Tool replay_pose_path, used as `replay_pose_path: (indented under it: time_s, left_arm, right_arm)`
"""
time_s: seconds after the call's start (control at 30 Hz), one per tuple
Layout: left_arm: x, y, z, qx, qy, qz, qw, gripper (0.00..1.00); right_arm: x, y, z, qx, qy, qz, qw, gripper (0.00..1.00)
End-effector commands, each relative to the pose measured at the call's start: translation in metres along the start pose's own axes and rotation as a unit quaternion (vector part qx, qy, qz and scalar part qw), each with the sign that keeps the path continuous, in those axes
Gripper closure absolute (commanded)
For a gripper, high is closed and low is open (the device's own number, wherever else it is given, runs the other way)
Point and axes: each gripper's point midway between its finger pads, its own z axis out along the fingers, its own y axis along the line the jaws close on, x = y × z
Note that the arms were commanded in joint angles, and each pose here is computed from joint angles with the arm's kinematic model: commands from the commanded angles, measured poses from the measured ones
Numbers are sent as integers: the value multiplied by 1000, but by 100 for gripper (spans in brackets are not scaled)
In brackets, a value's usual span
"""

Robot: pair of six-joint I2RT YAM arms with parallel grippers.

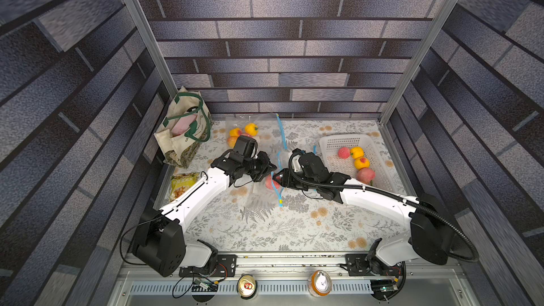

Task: Place the peach in a zip-top bag and seal the zipper
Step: Place the peach in the zipper food storage bag, then adjust the zipper food storage bag in the zipper food storage bag.

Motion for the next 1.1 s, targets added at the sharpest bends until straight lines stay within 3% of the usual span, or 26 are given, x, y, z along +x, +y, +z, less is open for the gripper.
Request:
replay_pose_path:
  time_s: [0.0, 0.13, 0.33, 0.5, 0.8, 1.07]
  left_arm:
    - [4, -16, -11, 21, 3, 9, 1000, 100]
    - [6, -22, -15, 24, 4, 14, 1000, 100]
    - [-3, 1, -12, -21, -4, 32, 999, 100]
    - [-4, 8, 2, -32, 5, 33, 999, 100]
    - [-4, 7, 7, -34, 8, 35, 999, 100]
    - [-4, 9, 8, -39, 7, 38, 998, 100]
  right_arm:
    - [-2, -15, 12, 36, -3, -6, 999, 49]
    - [-7, -13, 19, 42, -3, -7, 999, 43]
    - [-27, -5, -31, 48, -51, -20, 997, 35]
    - [-24, -19, -36, 77, -39, -26, 996, 35]
    - [-18, -35, 3, 97, -1, -41, 994, 54]
    - [-16, -27, 28, 66, 19, -30, 997, 71]
